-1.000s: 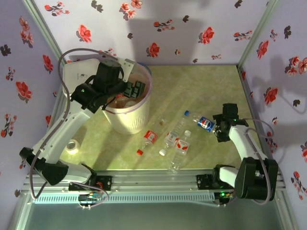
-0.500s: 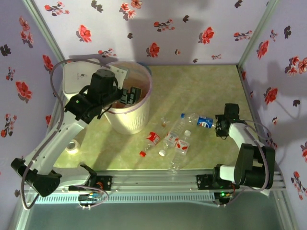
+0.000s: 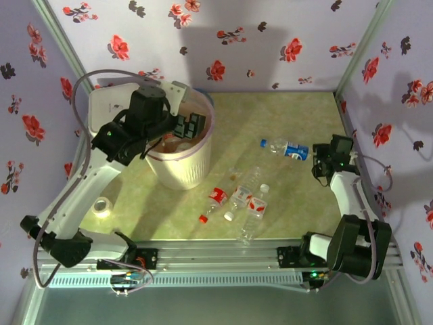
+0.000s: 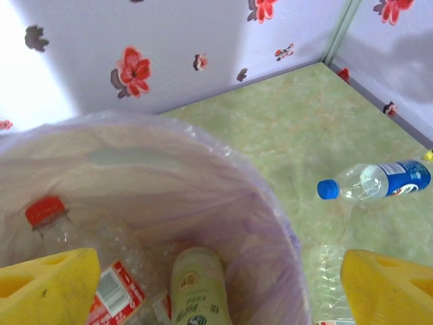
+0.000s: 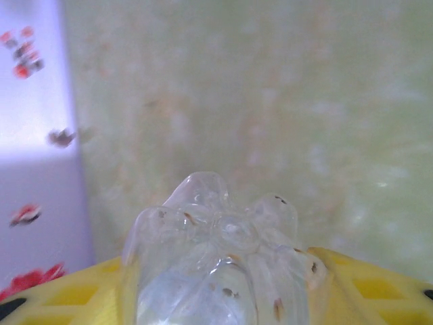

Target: Put the plastic bottles in the bin

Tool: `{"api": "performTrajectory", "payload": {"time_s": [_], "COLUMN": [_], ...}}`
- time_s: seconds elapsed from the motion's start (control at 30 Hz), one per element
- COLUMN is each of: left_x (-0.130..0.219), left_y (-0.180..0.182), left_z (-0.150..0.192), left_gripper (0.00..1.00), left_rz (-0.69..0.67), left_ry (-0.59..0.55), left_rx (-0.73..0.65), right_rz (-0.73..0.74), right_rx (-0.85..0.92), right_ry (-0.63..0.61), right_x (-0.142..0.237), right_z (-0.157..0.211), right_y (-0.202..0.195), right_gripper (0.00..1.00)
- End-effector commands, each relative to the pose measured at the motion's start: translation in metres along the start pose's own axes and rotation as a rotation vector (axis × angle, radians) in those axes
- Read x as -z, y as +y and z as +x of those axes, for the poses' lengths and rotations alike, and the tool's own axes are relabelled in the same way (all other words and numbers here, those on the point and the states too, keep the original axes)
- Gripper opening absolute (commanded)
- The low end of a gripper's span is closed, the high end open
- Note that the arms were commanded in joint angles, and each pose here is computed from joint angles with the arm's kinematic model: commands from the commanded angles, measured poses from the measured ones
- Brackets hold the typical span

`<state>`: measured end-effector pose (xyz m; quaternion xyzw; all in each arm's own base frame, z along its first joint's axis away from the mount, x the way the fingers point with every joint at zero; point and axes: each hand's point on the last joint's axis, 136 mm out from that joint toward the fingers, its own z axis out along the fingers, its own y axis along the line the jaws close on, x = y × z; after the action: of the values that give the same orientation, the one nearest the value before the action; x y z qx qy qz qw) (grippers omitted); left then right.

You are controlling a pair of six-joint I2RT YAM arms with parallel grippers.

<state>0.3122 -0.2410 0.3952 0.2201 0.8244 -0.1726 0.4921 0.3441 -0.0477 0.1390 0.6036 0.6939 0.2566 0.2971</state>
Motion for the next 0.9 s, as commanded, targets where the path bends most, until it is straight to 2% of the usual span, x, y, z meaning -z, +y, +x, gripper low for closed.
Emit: {"api": "performTrajectory", "payload": {"time_s": [0.0,0.2,0.37,0.5,0.57,0.87], "left_x": [-0.004,-0.014,-0.016,-0.013,-0.011,-0.028], "left_y": [-0.010,-0.041,-0.064,-0.086,-0.095,-0.122], "left_z": [0.000,-0.011,-0.023,-0.028,-0.030,-0.020], "left_gripper": [0.98,1.00,1.00,1.00,1.00,1.00], "left_rz": [0.013,0.125,0.225,0.290,0.319,0.424], "left_ry": [0.056,0.066,0.050,0.049,0.043,0.099], "left_rx": [-0.071,-0.107,-0.108,-0.160,-0.207,-0.191], "right_rz": [-0.221,-0.526,-0.740,-0.877,-0.939,-1.148], "right_rx": [0.192,0.347,0.631,0.879,0.931,0.996], "right_ry": [0.092,0.164,0.307,0.382,0.407,0.437], "right_x": [0.020,0.068,0.119,0.154,0.169,0.214], "right_z": [0.014,0.040,0.100,0.162,0.180,0.214], "right_y": [0.065,0.148,0.206,0.219,0.222,0.238], "right_gripper": [0.48,0.32,0.33,0.33,0.32,0.32]}}
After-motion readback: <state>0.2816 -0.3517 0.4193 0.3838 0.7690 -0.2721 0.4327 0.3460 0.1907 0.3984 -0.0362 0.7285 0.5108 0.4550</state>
